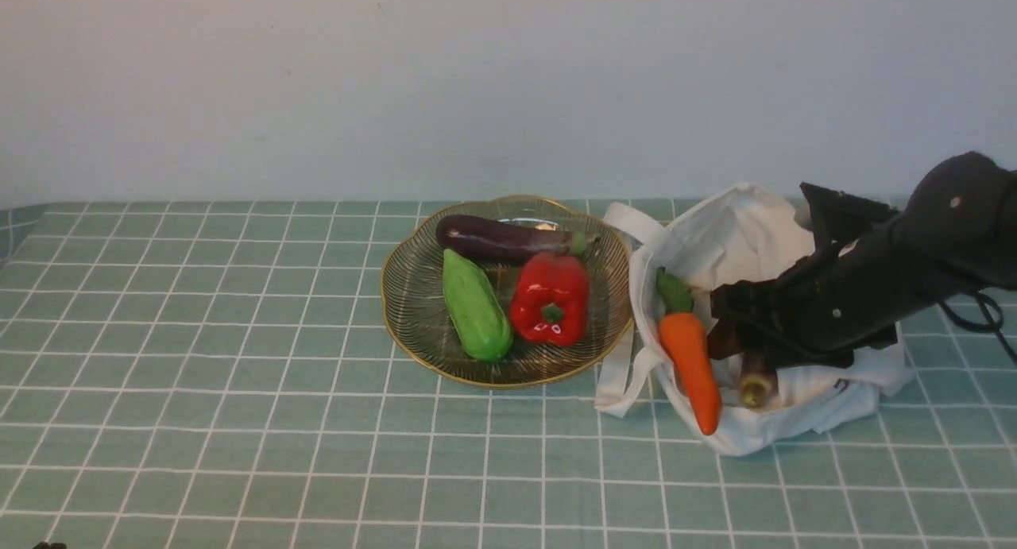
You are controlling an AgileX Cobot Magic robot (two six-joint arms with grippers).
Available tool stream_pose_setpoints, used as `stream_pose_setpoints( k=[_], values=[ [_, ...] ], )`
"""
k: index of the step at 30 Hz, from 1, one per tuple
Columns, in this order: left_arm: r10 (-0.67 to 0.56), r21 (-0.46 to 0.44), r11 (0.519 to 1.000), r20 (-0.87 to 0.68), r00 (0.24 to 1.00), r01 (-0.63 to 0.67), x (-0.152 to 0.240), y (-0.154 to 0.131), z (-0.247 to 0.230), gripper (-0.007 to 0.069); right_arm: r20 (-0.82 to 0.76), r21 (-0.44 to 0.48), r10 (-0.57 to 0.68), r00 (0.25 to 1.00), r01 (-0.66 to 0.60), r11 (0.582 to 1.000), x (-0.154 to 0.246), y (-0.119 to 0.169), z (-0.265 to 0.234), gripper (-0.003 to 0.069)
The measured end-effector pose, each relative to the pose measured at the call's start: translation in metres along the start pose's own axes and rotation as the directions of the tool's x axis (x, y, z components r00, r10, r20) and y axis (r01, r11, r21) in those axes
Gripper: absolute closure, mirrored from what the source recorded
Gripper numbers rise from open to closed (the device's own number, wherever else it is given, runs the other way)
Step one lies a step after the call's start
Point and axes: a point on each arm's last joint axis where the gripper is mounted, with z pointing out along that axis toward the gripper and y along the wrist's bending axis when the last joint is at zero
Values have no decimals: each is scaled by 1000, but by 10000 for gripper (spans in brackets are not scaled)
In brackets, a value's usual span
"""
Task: Take vegetables from cloth bag on blue coffee tablecloth place on plate.
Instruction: 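Reach into the white cloth bag and grasp a vegetable inside with the right gripper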
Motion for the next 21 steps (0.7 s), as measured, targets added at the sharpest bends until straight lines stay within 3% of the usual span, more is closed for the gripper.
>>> stream_pose_setpoints(
  k=[9,21],
  values=[
    [0,0,1000,0,1000,0,0,0,0,630,-10,126,8,1000,-7,992,1,-11,-1,135],
    [0,0,1000,0,1000,0,0,0,0,630,31,143,135,990,-138,980,-1,-14,9,134]
  ],
)
